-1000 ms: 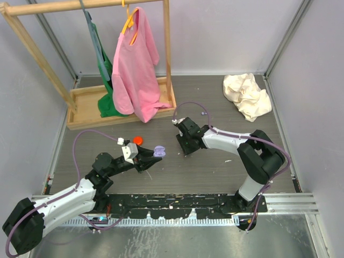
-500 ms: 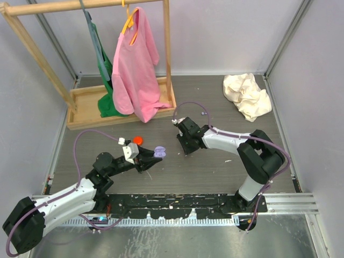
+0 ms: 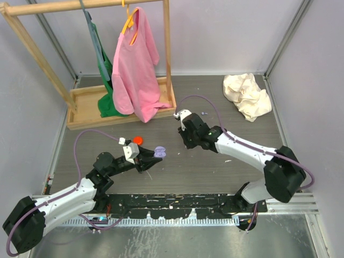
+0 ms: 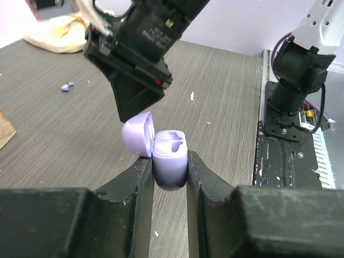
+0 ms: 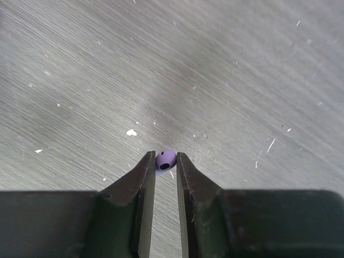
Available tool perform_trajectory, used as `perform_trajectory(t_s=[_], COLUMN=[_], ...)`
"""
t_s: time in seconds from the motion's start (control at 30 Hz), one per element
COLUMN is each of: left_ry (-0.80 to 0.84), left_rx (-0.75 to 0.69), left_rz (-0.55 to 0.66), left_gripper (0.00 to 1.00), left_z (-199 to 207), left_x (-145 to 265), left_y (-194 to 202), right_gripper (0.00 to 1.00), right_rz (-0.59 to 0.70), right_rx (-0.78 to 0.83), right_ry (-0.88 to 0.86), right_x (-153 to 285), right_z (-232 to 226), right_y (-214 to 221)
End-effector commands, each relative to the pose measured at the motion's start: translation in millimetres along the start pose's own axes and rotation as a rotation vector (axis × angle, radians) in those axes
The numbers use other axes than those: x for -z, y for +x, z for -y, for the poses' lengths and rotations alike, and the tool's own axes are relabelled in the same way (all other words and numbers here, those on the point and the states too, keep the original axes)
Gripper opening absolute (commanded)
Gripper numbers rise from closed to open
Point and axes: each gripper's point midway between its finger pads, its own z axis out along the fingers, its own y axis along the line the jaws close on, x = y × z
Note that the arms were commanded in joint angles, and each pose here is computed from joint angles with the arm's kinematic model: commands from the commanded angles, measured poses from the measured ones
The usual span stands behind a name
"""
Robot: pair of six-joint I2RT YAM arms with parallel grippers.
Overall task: Insert the wireless bluetooth earbuds into the charging case
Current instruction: Pick up the earbud from the center of the board.
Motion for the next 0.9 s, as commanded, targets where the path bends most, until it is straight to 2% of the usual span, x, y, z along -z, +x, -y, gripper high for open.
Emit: perform_trajectory(t_s=[0.0, 0.43, 0.87], left_ry=[0.0, -0.043, -0.1], left_rx=[-0.054, -0.045, -0.042], left_rz=[0.066, 0.063, 0.078], left_gripper=[0.01, 0.0, 0.0], left_z=[-1, -9, -18], left_x=[-4, -5, -2], left_y=[-22, -21, -23], right_gripper=[0.17, 0.15, 0.14], right_rz=[0.19, 0.567, 0.916], right_rx=[0.079, 0.267, 0.529], right_ry=[0.018, 0.037, -0.056], right_x=[33, 110, 164], right_z=[-3, -31, -92], right_y=[-45, -105, -120])
